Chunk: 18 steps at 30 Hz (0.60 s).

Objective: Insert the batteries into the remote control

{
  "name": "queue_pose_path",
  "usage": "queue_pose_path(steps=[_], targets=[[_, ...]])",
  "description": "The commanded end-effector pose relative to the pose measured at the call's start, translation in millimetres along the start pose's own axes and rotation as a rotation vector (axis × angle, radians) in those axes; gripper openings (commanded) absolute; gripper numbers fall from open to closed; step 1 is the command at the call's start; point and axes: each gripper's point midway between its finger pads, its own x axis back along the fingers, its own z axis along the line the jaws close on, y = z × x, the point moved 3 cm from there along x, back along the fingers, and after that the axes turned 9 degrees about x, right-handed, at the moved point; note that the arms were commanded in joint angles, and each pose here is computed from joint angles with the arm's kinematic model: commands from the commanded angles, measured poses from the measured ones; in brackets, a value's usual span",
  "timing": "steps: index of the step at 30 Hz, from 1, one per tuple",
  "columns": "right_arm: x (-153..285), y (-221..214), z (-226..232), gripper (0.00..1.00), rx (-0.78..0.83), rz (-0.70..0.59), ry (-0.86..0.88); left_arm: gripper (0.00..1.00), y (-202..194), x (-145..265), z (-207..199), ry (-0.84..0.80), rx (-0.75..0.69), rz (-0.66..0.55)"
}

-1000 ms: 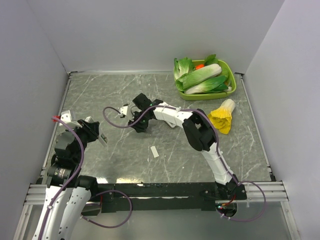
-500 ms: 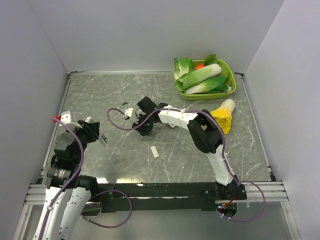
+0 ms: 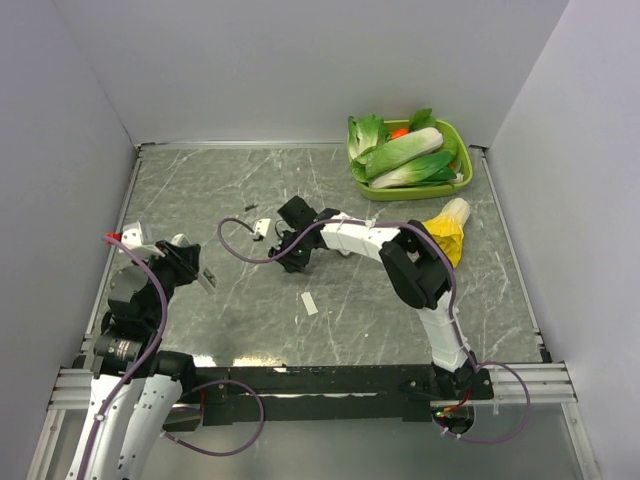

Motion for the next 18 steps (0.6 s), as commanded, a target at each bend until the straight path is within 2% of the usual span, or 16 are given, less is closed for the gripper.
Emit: queue_pose_path(steps=[1,4,10,18], targets=[[12.6,-27.8,17.6,0.38,-0.064,0.095,0.039,0.02,8.0,0.5,-7.9,-0.048,-0.006,-0.037],[13.3,-33.5,22.8,0.37,-0.076,0.104,0.045,0.02,7.3,0.7,-8.8,-0.054,-0.006,-0.032],[17.6,-40.1,28.6,0.29,-0.093,0.106,0.037,0.02,4.3,1.2,-16.1,-0.103,0.008,-0.015],[22.9,-48.1,49.7,0.12,-0.147,0.055,0.046,0.02,-15.9,2.5,-43.6,-0.32,0.126,0.057]])
